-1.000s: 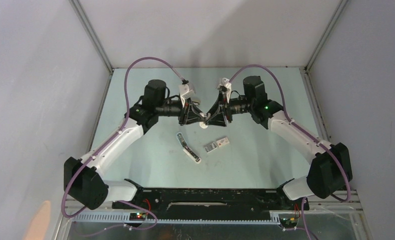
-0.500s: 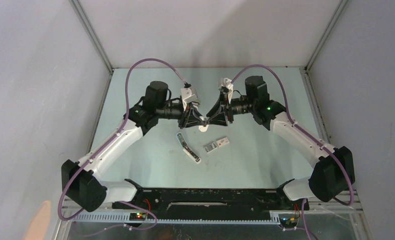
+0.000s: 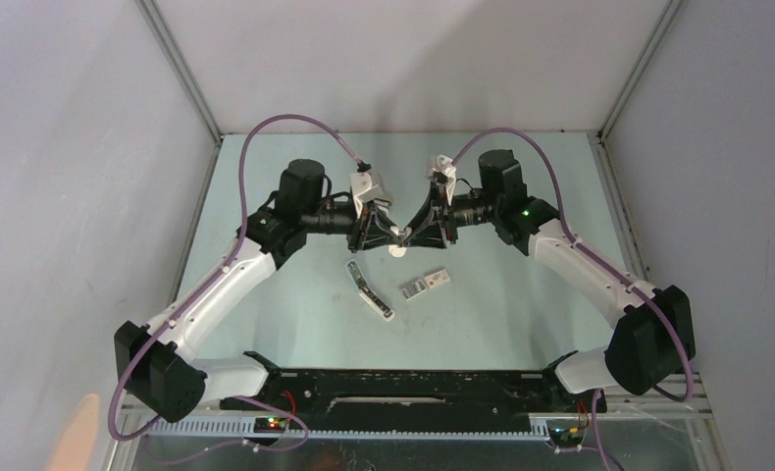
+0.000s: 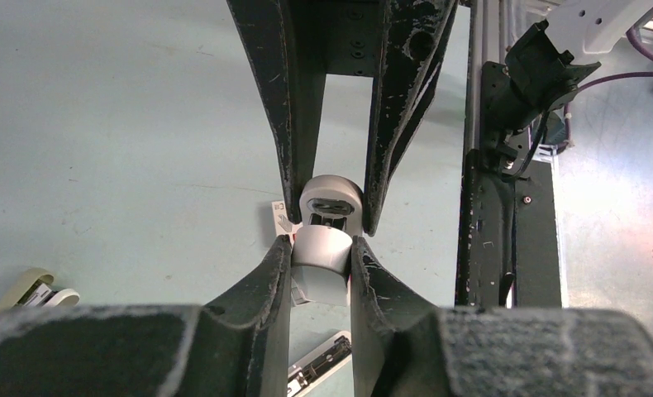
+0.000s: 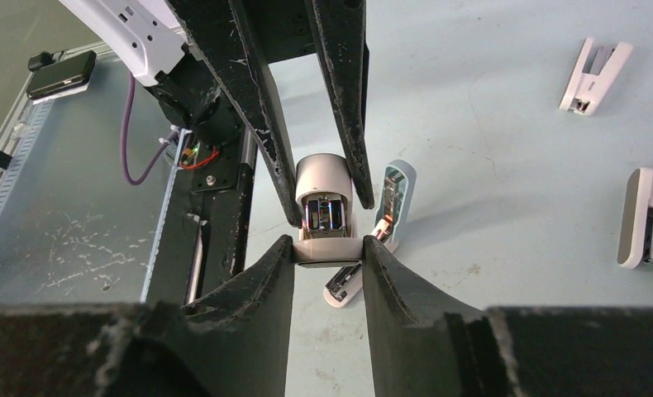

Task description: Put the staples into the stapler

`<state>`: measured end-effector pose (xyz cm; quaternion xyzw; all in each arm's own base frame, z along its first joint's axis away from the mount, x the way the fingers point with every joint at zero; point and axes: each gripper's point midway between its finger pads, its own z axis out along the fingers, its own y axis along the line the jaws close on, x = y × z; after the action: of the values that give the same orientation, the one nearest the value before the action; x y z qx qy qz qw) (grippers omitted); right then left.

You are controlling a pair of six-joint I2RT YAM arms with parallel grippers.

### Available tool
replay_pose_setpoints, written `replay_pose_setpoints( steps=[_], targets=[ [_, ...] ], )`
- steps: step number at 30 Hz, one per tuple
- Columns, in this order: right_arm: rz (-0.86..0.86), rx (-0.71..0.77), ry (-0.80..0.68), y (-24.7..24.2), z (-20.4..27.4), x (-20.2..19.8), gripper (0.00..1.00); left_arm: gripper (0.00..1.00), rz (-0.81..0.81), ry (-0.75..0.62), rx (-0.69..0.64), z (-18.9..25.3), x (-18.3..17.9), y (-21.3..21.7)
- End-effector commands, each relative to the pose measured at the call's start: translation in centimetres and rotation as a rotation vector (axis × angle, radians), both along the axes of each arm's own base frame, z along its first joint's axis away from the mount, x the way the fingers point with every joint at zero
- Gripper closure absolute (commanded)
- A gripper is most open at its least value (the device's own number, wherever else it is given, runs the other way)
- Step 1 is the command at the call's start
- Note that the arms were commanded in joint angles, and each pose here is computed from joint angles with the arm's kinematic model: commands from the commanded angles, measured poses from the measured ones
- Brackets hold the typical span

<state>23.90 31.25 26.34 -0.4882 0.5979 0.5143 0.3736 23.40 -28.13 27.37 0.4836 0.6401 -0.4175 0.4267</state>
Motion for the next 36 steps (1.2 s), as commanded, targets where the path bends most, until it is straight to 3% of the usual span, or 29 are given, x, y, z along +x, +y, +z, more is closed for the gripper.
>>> replay_pose_setpoints(
  steps=[1,7,13,21,36],
  targets=[
    [0.041,0.034,-0.021,0.7,1.0,-0.5,0.71,1.0,-0.032,-0.067,-0.055,2.3,-0.4,-0.5],
    [0.035,0.055,0.002,-0.3,1.7,-0.1,1.0,1.0,-0.011,-0.096,-0.084,3.0,-0.5,-0.1],
    [-0.022,0.084,-0.015,-2.0,3.7,0.5,1.0,1.0,0.084,-0.138,-0.225,5.4,0.8,1.1],
    [-0.125,0.237,-0.106,-4.7,7.2,0.2,1.0,1.0,0.247,-0.162,-0.446,8.9,1.5,2.3],
    [-0.276,0.402,-0.173,-6.6,8.4,-0.3,1.0,1.0,0.408,-0.01,-0.91,10.7,0.1,5.8]
  ],
)
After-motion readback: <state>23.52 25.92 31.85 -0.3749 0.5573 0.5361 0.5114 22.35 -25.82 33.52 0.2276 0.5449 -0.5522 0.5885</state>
